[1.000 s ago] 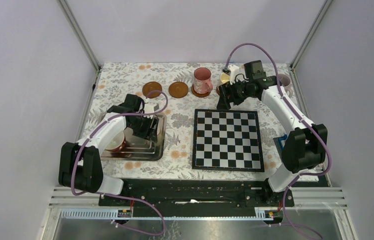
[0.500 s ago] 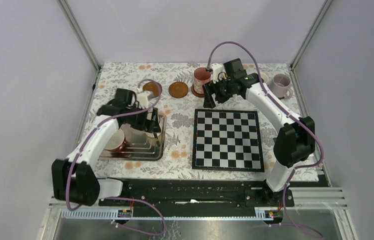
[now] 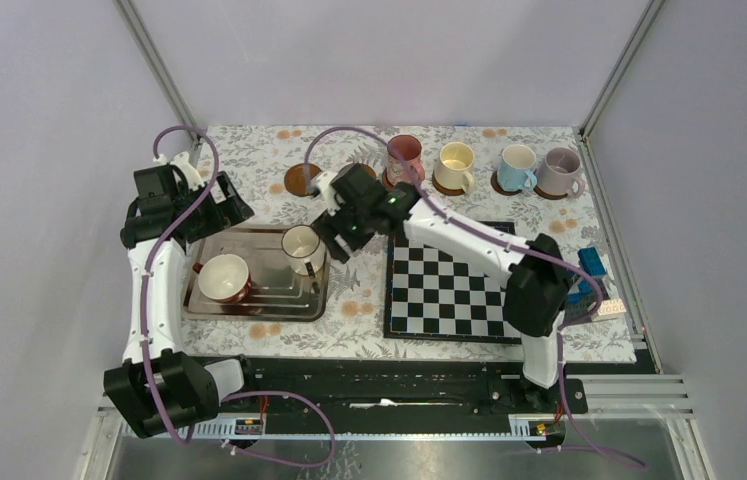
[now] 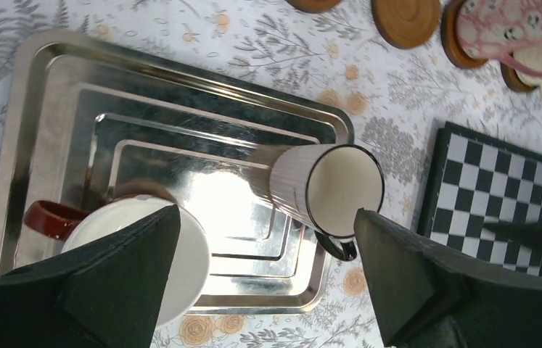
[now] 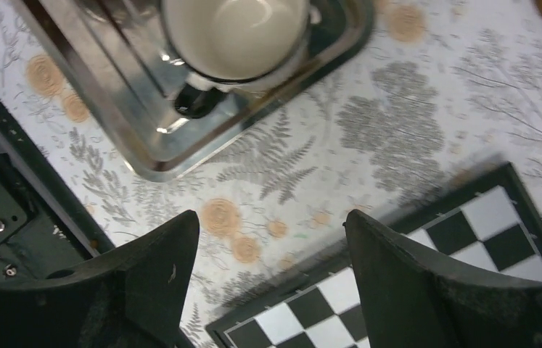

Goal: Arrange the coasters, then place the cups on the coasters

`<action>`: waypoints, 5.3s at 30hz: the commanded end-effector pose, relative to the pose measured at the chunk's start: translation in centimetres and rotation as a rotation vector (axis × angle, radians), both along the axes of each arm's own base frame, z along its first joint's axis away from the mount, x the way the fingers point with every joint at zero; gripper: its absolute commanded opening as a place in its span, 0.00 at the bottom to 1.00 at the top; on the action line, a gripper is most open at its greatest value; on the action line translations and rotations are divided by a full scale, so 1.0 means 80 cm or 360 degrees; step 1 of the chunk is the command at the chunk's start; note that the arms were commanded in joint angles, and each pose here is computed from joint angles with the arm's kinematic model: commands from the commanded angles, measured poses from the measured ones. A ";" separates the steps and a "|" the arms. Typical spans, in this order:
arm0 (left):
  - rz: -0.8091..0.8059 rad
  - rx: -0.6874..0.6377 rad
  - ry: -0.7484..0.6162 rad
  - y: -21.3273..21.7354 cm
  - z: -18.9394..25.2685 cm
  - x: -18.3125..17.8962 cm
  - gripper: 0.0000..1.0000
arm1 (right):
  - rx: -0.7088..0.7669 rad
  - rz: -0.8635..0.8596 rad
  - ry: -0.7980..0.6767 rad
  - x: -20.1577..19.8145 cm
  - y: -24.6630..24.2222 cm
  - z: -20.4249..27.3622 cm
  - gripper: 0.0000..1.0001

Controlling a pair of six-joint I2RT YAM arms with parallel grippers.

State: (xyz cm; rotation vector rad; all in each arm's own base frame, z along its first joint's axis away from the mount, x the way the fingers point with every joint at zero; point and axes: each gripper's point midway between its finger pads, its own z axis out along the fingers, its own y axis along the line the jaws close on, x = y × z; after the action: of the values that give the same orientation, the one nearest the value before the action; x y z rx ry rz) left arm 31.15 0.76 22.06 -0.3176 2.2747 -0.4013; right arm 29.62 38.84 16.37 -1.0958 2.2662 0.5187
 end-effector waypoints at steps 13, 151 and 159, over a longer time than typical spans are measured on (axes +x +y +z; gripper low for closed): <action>0.0249 -0.0049 -0.0124 0.034 0.031 0.004 0.99 | -0.0050 -0.0095 -0.0207 -0.040 0.121 -0.048 0.69; 0.0250 -0.0171 -0.0220 0.034 0.023 -0.014 0.99 | 0.0173 -0.0552 -0.0442 0.316 -0.015 -0.063 0.09; 0.0251 -0.0174 -0.0221 0.034 0.022 -0.014 0.99 | 0.0172 -0.0529 -0.0429 0.315 -0.013 -0.066 0.18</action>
State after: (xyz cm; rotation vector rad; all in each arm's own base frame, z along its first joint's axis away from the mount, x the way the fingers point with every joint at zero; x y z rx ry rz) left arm 29.46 3.41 22.49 -0.5394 2.1467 -0.4480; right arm 52.65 36.16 5.49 -0.7010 2.2548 0.2686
